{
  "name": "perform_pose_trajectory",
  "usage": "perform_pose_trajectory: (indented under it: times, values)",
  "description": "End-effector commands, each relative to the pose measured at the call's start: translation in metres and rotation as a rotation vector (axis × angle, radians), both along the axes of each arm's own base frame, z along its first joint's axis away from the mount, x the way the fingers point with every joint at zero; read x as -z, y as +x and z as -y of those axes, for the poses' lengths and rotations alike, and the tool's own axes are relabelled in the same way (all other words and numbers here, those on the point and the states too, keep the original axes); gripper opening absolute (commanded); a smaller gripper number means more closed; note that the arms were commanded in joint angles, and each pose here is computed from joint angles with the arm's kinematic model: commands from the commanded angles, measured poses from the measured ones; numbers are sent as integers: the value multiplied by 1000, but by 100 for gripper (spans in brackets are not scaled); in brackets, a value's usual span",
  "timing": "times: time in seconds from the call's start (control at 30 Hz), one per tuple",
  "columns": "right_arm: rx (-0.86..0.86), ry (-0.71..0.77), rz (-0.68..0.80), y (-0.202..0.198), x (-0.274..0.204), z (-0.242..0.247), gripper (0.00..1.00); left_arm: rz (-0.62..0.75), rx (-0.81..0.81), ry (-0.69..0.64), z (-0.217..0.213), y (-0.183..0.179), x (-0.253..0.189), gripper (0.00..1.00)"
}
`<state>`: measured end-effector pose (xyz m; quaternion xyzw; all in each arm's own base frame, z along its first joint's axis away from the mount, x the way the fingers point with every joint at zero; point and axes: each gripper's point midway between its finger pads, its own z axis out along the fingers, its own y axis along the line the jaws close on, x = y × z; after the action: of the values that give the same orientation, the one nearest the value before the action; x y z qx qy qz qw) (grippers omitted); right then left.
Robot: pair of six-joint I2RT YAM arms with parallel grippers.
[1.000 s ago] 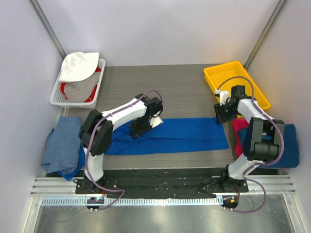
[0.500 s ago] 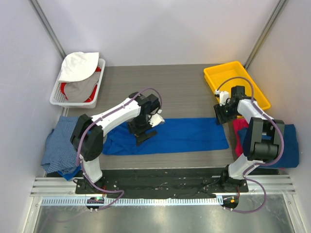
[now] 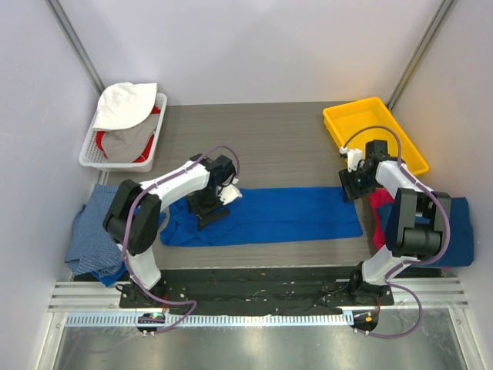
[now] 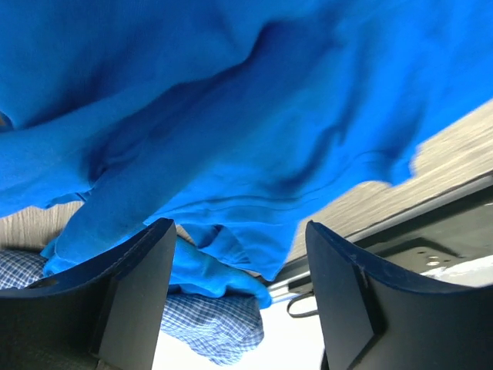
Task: Fold and stack the t-shirts
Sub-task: Fold the other side of the tshirt into a rectangle
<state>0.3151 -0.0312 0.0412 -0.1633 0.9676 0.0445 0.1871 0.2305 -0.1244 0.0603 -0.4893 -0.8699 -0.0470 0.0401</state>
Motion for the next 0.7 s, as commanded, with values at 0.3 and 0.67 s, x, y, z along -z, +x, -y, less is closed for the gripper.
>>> perform_pose_trajectory:
  times: [0.3,0.67]
  values:
    - [-6,-11,37,3,-2,0,47,-58,110,-193,-3,-25,-14,65]
    - [-13,-28,44,-3,-6,2,47,-109,142,-216,-4,-34,9,63]
